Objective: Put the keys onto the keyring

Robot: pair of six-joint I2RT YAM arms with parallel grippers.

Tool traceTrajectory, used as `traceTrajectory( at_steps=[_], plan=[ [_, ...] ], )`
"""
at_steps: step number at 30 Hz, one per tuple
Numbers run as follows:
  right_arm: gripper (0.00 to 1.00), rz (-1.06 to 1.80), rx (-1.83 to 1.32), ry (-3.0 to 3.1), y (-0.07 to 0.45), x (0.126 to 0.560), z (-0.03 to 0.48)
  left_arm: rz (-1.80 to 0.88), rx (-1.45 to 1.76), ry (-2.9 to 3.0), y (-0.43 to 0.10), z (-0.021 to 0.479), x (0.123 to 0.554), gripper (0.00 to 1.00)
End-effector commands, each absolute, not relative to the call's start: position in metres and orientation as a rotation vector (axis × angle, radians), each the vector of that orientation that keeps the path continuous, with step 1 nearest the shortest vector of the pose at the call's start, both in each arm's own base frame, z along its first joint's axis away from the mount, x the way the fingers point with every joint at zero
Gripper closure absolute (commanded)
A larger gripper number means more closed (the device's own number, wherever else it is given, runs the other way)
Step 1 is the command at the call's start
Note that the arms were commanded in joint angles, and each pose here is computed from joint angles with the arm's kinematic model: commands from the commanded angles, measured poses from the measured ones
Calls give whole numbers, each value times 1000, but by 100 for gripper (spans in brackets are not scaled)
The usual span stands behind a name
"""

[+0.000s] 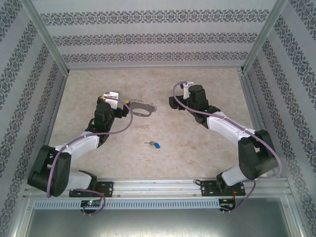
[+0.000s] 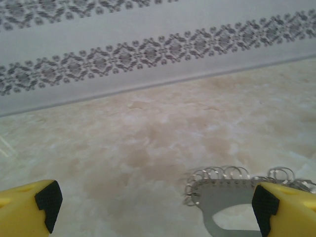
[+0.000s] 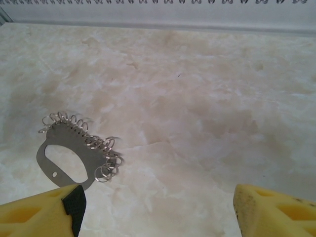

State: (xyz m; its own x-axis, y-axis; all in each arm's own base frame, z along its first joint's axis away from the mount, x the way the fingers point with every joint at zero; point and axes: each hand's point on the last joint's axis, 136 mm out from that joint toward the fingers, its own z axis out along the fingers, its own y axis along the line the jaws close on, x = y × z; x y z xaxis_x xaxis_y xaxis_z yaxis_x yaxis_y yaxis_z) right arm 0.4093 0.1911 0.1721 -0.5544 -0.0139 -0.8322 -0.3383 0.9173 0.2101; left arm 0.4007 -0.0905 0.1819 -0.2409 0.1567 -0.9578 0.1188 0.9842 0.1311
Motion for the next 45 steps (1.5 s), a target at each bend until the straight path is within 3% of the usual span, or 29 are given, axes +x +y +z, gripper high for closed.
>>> traceTrajectory(
  at_steps=[1,19,32,45],
  plan=[
    [22,413,-256,2132,195,414,175,54,264,1748,-107,201,408,0],
    [32,381,-223,2340,211,422,131,-290,236,1848,-163,171,408,0],
    [41,549,-246,2490,270,421,74,-277,190,2022,-166,164,421,0],
    [52,498,-406,2507,286,421,56,-325,170,2232,-176,141,436,0]
  ],
)
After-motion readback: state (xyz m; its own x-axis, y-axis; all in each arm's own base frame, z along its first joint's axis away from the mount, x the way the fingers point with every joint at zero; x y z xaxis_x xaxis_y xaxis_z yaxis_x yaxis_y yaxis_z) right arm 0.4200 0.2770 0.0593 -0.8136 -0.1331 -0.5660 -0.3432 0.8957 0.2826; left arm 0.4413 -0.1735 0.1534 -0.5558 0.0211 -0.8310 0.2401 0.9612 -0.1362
